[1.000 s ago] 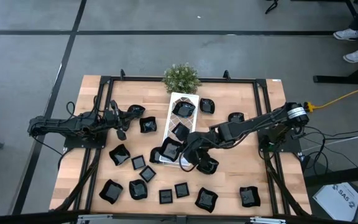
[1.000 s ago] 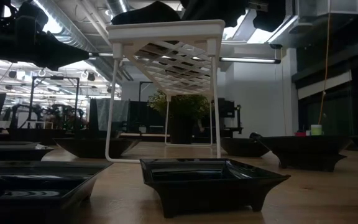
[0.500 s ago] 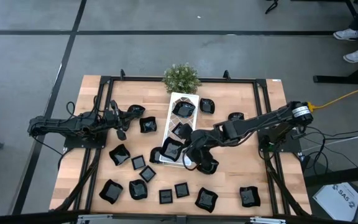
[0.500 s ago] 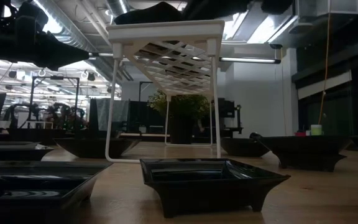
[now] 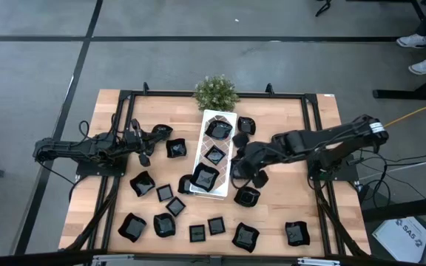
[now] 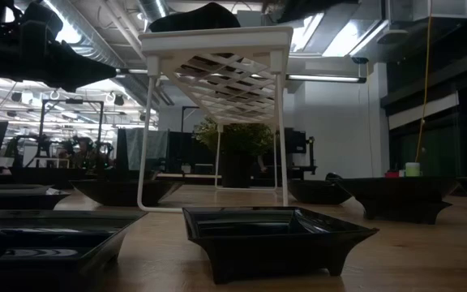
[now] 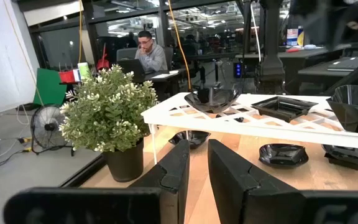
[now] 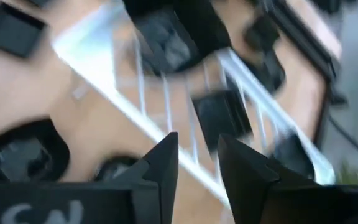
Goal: Pick & Place Mini shaped plates
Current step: Stack the leaf shaped plate on top of the leaf shaped plate on the shelf
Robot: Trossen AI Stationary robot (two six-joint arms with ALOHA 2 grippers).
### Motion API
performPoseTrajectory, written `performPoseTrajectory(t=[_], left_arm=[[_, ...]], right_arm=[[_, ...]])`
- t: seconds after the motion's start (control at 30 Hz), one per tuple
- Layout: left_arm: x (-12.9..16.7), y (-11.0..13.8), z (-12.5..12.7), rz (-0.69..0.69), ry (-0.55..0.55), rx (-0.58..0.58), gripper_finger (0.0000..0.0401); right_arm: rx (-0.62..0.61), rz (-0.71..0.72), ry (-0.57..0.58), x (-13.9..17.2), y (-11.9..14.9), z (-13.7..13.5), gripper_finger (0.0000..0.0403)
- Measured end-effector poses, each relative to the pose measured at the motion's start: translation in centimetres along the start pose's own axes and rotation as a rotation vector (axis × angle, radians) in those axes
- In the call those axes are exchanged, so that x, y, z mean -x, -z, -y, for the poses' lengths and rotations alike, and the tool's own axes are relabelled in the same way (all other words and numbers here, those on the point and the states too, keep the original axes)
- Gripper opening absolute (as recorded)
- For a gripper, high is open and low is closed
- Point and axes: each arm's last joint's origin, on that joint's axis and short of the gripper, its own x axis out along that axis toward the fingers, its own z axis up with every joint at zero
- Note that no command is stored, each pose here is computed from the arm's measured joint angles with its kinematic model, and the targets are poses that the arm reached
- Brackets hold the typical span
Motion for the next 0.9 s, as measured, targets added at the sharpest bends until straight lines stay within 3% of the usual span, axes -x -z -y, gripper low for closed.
performPoseTrajectory(t=[0.2,0.53,0.9], left_arm=[[0.0,0.0,0.0,0.000,0.000,0.000,0.0053],[0.0,0.0,0.0,0.000,0.000,0.000,0.0052],[0.0,0.0,0.0,0.000,0.000,0.000,0.0053]], right_arm=[[-0.099,-0.206,0.052,0.4,1.9,0.0,0.0114],[-0.273,-0.411,0.041,-0.9,5.9,0.1,0.0114],[-0.397,-0.334,0.183,-4.5,12.7,-0.1,0.0114]])
